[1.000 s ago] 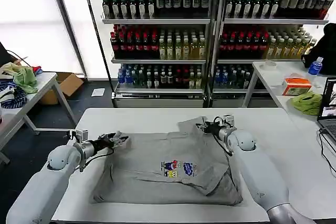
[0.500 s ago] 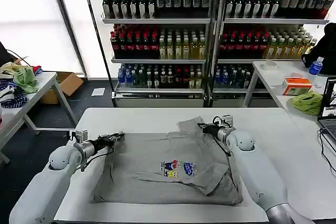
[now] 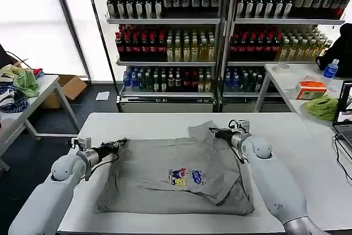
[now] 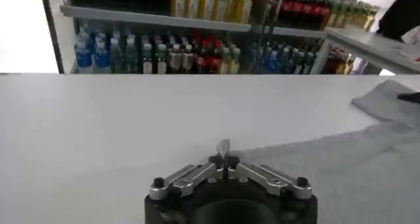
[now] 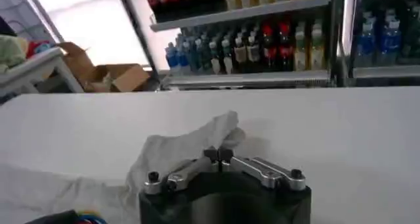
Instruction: Fold and organize the clothes.
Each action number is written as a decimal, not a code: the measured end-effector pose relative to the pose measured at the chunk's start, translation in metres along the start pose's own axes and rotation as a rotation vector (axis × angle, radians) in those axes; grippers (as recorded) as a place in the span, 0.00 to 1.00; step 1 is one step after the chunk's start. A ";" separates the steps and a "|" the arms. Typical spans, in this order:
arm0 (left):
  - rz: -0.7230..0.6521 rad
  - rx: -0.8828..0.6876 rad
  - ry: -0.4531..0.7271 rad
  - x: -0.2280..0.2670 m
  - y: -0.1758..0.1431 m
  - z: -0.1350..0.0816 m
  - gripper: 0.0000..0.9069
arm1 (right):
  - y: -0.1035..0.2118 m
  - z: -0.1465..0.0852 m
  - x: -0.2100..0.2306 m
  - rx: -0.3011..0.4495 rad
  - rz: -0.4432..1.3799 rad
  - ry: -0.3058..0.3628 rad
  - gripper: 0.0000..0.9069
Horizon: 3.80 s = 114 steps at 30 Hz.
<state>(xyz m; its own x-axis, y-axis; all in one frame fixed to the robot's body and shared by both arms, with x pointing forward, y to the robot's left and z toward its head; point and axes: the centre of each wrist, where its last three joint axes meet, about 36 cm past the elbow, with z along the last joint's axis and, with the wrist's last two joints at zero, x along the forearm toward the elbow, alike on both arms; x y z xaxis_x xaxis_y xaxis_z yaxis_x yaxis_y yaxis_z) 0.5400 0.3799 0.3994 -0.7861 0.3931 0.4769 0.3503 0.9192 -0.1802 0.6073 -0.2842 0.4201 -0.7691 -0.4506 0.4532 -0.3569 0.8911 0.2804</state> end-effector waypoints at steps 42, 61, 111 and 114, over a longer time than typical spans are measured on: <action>0.018 -0.104 -0.125 0.127 -0.068 0.014 0.02 | 0.053 0.070 0.220 -0.043 -0.092 -0.102 0.00; -0.002 -0.133 0.043 0.160 -0.102 0.067 1.00 | 0.070 0.116 0.253 -0.021 -0.001 0.025 1.00; -0.266 0.143 -0.080 0.148 -0.170 0.142 0.60 | 0.065 0.162 0.274 0.222 0.180 -0.586 1.00; -0.268 0.144 -0.076 0.145 -0.169 0.145 0.11 | 0.064 0.162 0.275 0.222 0.182 -0.592 1.00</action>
<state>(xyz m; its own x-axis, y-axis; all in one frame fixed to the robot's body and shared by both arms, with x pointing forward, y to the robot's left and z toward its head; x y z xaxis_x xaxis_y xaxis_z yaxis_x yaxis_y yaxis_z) 0.2927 0.2852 0.3741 -0.8786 0.1324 0.4588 0.0542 0.9822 -0.1796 0.2873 -0.3422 0.4259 -0.9665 -0.2427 -0.0830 -0.2461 0.9687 0.0331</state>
